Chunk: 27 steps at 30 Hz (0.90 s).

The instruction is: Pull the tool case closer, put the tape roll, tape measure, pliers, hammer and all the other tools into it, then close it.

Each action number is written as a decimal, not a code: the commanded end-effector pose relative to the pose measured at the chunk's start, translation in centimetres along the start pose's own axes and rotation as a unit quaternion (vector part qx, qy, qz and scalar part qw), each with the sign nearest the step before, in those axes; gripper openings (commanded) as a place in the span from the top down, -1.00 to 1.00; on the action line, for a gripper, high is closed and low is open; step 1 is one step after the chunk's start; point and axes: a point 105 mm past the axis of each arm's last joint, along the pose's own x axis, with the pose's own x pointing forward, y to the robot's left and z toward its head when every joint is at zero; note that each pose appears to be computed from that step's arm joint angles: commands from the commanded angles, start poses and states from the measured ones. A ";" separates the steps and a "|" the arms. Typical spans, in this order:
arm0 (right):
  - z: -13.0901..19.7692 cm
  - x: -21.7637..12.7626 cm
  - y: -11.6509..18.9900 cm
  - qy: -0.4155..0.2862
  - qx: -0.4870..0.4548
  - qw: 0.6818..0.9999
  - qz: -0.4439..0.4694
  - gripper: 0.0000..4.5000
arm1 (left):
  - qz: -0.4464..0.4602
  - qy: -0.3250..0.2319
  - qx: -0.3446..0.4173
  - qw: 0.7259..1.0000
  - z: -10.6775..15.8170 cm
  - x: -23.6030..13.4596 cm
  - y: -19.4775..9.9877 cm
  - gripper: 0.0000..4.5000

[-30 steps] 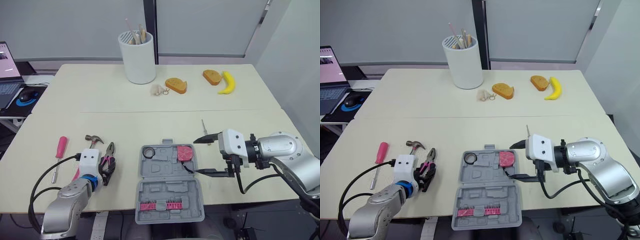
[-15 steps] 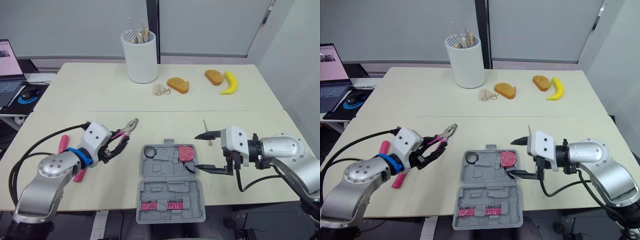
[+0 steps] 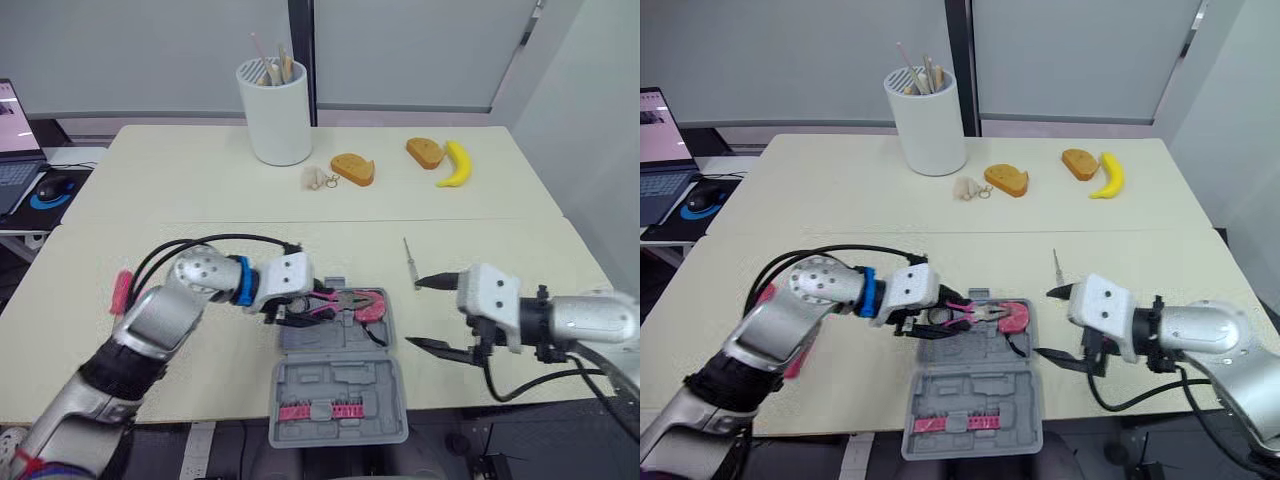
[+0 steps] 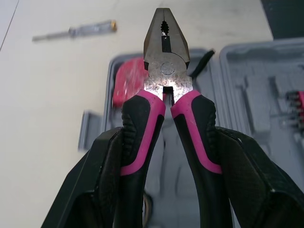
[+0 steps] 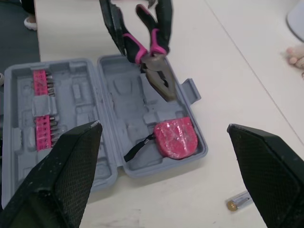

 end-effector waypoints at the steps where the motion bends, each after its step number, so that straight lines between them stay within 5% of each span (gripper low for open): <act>1: 0.5 2.3 -0.3 0.006 -0.014 1.000 -0.017 -1.00 | -0.010 0.004 0.020 1.000 0.6 0.3 0.1 -0.15; 8: 1.1 5.9 -0.5 0.018 -0.037 0.999 0.011 -1.00 | -0.022 0.011 0.013 1.000 0.8 0.4 -0.3 -0.15; 23: 0.3 7.9 0.0 0.042 -0.052 0.997 0.048 -1.00 | -0.019 0.013 0.008 1.000 1.0 0.4 -0.5 -0.15; 27: 0.4 8.2 0.1 0.041 -0.057 0.996 0.051 -0.58 | -0.020 0.010 0.007 1.000 1.1 0.5 -0.6 -0.15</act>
